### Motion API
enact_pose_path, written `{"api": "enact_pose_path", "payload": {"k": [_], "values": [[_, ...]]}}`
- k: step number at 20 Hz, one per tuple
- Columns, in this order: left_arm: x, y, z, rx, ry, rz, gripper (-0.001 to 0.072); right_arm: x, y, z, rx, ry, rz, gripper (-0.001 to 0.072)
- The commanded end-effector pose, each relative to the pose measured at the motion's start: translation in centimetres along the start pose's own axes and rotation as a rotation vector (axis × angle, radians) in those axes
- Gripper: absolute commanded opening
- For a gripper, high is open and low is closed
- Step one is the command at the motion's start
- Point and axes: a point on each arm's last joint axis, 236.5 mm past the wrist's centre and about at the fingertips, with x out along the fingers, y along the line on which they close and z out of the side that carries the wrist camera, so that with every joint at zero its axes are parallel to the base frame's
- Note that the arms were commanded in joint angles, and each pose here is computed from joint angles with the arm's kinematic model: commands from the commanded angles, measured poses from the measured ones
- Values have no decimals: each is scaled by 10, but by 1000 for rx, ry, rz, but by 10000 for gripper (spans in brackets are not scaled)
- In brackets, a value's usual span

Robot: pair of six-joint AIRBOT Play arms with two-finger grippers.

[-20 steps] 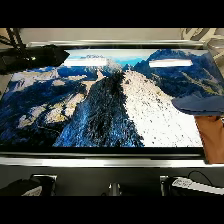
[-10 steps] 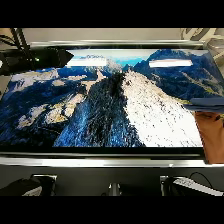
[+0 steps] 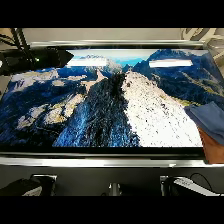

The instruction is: Fold the shirts.

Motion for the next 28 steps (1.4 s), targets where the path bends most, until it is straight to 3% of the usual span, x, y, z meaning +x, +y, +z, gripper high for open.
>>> {"api": "enact_pose_path", "payload": {"k": [1, 8, 9, 10, 11, 12, 14, 16, 18, 20, 22, 23, 24, 25, 26, 27, 28], "values": [[0, -1, 0, -2, -1, -4, 27, 41, -19, -41, 57, 75, -68, 17], [0, -5, 1, -13, -4, -19, 27, 62, -17, -60, 182, 110, -59, 19], [0, -5, 1, -14, -4, -19, 27, 61, -19, -64, 191, 127, -72, 48], [0, -5, 1, -14, -4, -19, 27, 61, -22, -68, 194, 142, -87, 252], [0, -6, 1, -16, -5, -23, 28, 60, -23, -70, 191, 148, -90, 563], [0, -6, 1, -17, -5, -24, 28, 59, -24, -67, 164, 142, -91, 698], [-1, -6, 4, -18, -14, -24, 27, 39, -30, -42, 97, 74, -117, 689], [-4, -9, 12, -9, -35, -26, 26, -10, -32, 24, 12, -130, -170, 687], [-8, -1, 28, 49, -66, 24, 24, -81, 0, 108, -210, -402, -247, 686], [-7, 50, 31, 108, -9, 247, 24, -139, 83, 166, -538, -614, -293, 666], [-10, 123, -2, 110, 178, 530, 26, -146, 187, 171, -761, -679, -214, 666], [-10, 147, -31, 98, 304, 600, 32, -131, 232, 157, -814, -643, -146, 666], [-8, 158, -63, 47, 432, 614, 117, -107, 274, 133, -835, -556, -72, 666], [-9, 162, -98, -16, 580, 608, 351, -80, 304, 102, -872, -434, -24, 667], [-15, 160, -128, -62, 710, 596, 499, -55, 324, 72, -932, -307, 12, 668], [-21, 155, -151, -65, 803, 567, 558, -31, 334, 39, -987, -155, 38, 669], [-24, 150, -159, -31, 821, 535, 559, -14, 336, 9, -1024, -13, 55, 668]]}}
